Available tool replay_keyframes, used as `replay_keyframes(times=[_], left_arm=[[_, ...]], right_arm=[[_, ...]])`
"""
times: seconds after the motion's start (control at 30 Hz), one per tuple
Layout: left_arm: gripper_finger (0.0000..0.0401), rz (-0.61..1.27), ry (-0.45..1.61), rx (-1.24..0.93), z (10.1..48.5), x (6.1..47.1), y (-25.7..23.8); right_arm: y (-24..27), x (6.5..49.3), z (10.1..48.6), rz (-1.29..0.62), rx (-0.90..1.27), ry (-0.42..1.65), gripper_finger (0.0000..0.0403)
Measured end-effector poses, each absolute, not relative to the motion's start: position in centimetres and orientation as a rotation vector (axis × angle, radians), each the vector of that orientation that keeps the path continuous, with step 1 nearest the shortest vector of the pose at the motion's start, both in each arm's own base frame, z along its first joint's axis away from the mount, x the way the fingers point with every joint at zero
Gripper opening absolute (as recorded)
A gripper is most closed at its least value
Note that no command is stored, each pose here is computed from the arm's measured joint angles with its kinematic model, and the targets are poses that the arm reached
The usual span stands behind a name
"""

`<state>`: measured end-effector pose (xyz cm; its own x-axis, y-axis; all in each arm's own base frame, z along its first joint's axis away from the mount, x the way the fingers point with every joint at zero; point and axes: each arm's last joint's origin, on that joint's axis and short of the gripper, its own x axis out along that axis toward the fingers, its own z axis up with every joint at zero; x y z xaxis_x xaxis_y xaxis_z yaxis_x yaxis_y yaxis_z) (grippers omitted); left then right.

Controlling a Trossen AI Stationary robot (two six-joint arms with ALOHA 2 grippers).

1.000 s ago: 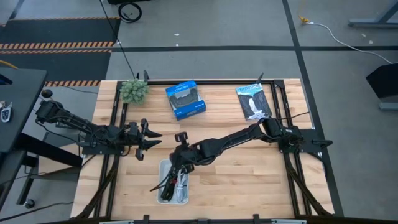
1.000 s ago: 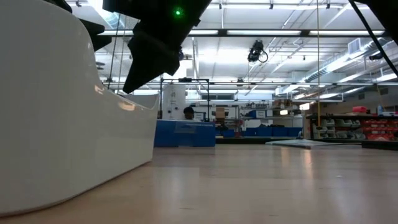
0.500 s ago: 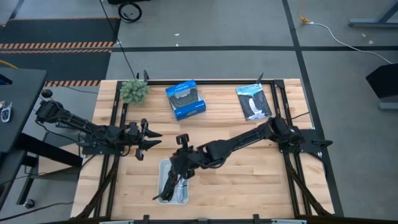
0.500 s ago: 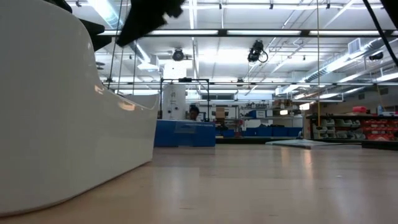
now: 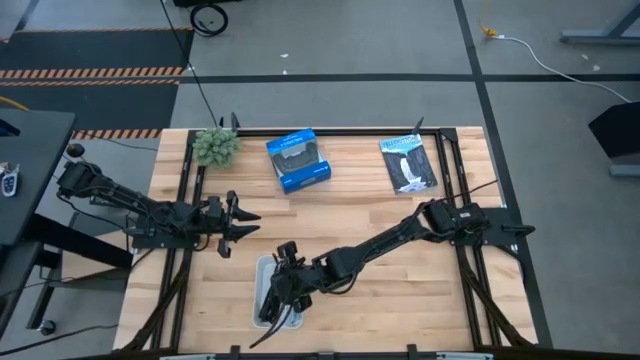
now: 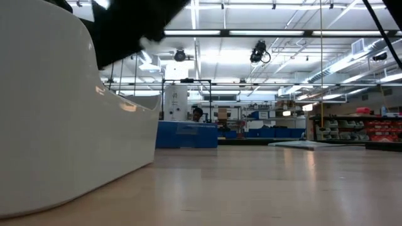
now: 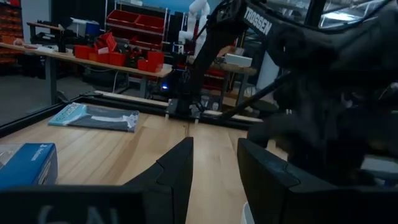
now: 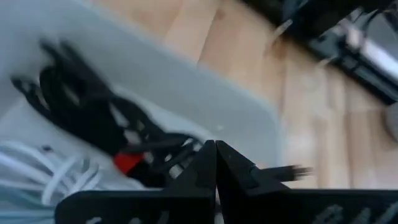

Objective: Pick and place USB-C Cables
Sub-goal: Adjust the black charger cable in the white bin

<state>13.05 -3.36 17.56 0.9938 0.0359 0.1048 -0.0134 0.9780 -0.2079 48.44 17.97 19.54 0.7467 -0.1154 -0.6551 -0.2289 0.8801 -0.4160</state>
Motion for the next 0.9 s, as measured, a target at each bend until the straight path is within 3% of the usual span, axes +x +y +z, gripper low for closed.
replay_keyframes(times=[0.13,0.3,0.9], left_arm=[[0.0133,0.024,-0.109,-0.209,17.6,13.0,-3.4],[0.0133,0.024,-0.113,-0.210,17.6,13.0,-3.4],[0.0133,0.024,-0.113,-0.210,17.6,13.0,-3.4]], right_arm=[[16.8,49.2,16.8,0.063,-0.513,0.805,0.0007],[15.1,49.4,16.0,0.044,-0.461,0.880,0.0007],[15.5,49.3,18.8,0.008,-0.519,0.832,0.0008]])
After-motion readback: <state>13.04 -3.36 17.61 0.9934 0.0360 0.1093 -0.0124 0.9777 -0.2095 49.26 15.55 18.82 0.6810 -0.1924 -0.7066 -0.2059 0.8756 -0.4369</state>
